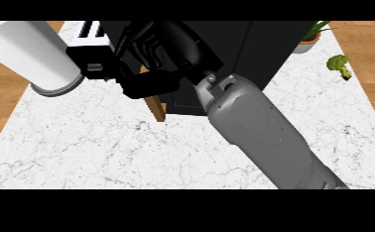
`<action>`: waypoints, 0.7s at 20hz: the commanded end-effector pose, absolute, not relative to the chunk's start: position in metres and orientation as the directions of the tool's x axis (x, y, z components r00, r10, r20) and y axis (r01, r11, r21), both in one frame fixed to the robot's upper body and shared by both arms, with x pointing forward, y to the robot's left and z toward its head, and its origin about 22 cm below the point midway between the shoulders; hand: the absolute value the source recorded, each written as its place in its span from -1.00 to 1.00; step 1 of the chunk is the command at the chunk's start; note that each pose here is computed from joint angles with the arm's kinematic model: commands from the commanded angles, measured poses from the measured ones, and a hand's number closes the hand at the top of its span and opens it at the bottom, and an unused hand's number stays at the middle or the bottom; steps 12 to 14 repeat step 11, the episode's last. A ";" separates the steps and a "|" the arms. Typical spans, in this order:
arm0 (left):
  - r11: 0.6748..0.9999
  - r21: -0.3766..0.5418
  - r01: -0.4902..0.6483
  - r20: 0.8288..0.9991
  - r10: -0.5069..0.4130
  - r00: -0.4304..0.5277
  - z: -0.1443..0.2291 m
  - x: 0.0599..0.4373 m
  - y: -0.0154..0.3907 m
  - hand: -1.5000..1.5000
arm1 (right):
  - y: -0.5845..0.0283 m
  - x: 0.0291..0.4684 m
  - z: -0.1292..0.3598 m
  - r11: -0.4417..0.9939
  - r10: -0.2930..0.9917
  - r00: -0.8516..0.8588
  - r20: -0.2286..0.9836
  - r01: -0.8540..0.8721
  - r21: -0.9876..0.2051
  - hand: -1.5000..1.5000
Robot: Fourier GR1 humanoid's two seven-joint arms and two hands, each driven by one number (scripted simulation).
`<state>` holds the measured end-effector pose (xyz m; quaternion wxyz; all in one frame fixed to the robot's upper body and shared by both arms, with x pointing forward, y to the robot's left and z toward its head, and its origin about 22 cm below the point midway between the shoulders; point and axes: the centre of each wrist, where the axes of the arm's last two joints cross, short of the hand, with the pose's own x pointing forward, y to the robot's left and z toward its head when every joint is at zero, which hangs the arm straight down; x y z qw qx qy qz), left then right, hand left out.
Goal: Pick up the wine, place it into the cabinet and close the cabinet
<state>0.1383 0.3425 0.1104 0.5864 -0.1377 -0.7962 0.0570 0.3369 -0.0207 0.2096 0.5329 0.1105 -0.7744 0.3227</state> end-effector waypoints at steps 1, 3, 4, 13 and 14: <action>0.958 -0.236 0.161 0.921 0.273 -0.279 0.116 0.146 0.329 -1.00 | -0.077 0.380 0.201 0.834 0.270 -0.372 0.888 -0.371 -0.409 1.00; 0.958 -0.244 0.153 0.920 0.279 -0.275 0.109 0.146 0.326 -1.00 | -0.080 0.387 0.211 0.833 0.283 -0.390 0.876 -0.353 -0.426 1.00; 0.953 -0.268 0.144 0.913 0.298 -0.278 0.101 0.141 0.323 -1.00 | -0.088 0.385 0.204 0.841 0.292 -0.378 0.879 -0.337 -0.424 1.00; 0.954 -0.272 0.126 0.917 0.297 -0.266 0.098 0.157 0.312 -1.00 | -0.096 0.395 0.207 0.839 0.279 -0.387 0.879 -0.347 -0.420 1.00; 0.954 -0.272 0.126 0.917 0.297 -0.266 0.098 0.157 0.312 -1.00 | -0.096 0.395 0.207 0.839 0.279 -0.387 0.879 -0.347 -0.420 1.00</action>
